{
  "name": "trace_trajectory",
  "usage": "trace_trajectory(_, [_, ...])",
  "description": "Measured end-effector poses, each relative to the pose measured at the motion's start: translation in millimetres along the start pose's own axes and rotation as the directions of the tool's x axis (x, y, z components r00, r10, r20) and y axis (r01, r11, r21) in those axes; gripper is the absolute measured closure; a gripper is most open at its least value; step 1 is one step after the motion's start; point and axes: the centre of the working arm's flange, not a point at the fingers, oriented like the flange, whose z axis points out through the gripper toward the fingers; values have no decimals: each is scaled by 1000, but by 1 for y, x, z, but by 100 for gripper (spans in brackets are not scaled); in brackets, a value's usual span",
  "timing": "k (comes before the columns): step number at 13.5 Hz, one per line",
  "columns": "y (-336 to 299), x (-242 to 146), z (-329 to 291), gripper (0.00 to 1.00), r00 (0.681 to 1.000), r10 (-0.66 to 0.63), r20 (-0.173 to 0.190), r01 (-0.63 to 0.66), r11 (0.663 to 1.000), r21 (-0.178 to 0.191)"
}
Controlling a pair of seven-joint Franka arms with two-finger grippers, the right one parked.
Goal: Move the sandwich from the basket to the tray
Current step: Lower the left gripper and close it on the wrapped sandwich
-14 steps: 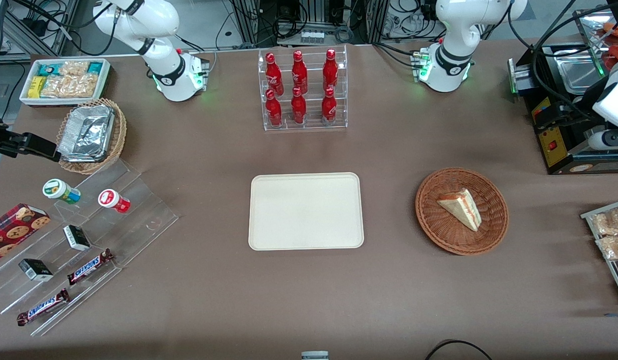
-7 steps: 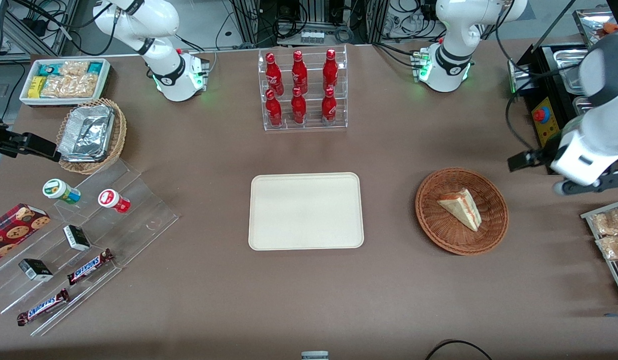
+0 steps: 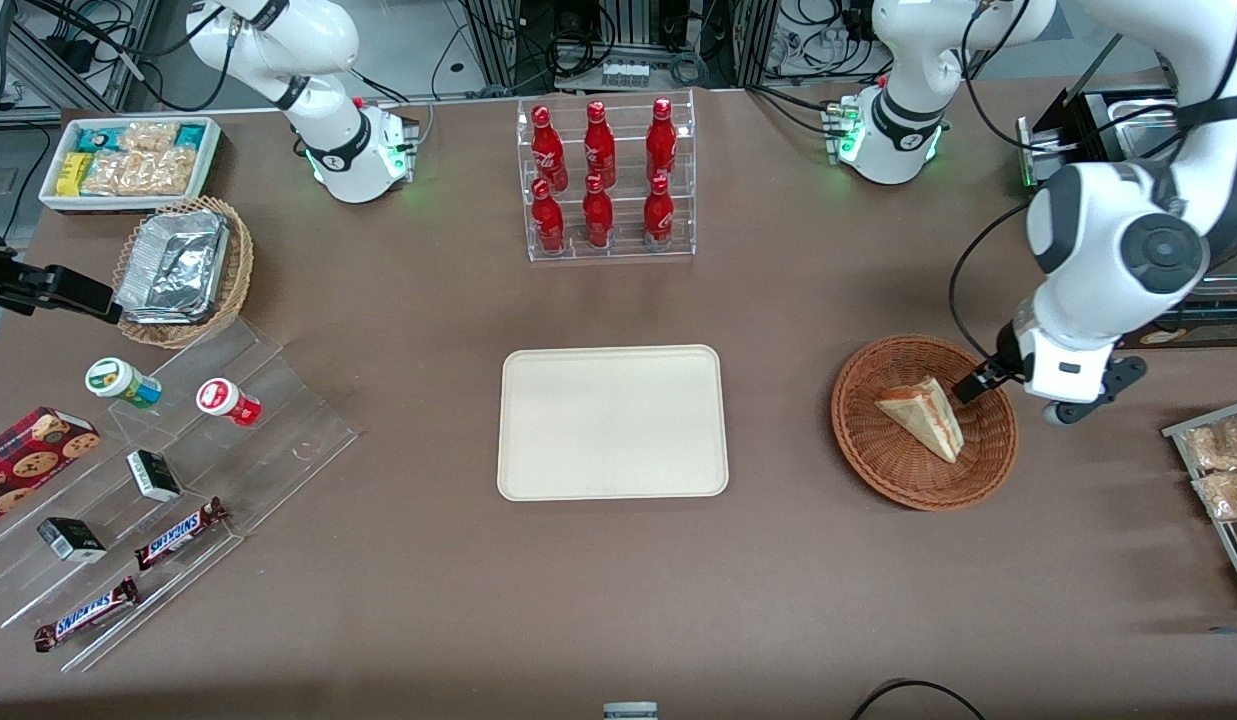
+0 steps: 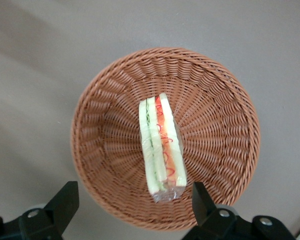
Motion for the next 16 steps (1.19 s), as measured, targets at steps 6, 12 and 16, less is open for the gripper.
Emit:
trace_trajectory(6, [19,-23,48,0,998,-66,19,66,998,14])
trace_trajectory(12, [23,-22,84,0,998,-67,13,67,998,1])
trace_trajectory(16, [20,-25,108,7,996,-79,30,78,997,17])
